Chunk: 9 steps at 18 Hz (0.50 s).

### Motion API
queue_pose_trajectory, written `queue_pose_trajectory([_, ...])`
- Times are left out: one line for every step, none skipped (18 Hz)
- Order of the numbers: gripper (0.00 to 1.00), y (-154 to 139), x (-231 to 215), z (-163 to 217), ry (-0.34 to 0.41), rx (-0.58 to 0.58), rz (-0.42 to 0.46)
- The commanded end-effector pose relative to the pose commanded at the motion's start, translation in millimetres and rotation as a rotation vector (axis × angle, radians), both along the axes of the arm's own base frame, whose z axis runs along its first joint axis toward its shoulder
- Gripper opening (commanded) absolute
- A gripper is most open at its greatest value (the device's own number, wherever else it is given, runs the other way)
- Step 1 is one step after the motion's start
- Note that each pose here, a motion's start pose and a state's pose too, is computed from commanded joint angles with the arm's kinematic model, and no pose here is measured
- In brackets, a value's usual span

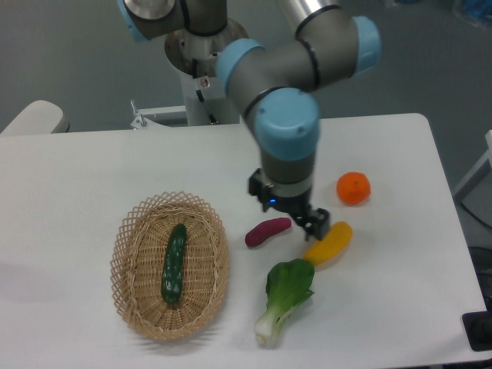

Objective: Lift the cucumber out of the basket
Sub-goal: 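Move the gripper over the basket and lower it toward the green cucumber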

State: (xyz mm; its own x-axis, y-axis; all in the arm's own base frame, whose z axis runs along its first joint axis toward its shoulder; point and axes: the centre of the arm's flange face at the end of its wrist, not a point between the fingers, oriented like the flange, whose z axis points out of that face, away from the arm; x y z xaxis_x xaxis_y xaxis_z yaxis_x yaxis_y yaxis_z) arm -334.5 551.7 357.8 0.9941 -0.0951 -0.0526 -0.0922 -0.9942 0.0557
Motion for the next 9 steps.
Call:
queue_pose_trajectory([1.00,8,13,-4,-0.003,0.001,0.044])
queue_pose_trajectory([1.00,13,24,-12,-0.009,-0.004,0.084])
queue_pose_trajectory([1.00,19,34,-21,-0.019,0.003,0.122])
queue_pose_trajectory([1.00,26,43,-29,-0.032,0.021,0.153])
queue_pose_trajectory([1.00,28,53,-38,-0.048,0.042,0.190])
queue_pose_trajectory([1.00,29,58,-44,-0.060,0.056,0.215])
queue_pose_trajectory([1.00,30,65,-54,-0.067,0.064,0.236])
queue_pose_trajectory([1.00,31,73,-61,-0.061,0.077,0.251])
queue_pose_trajectory([1.00,33,79,-68,-0.058,0.093,0.266])
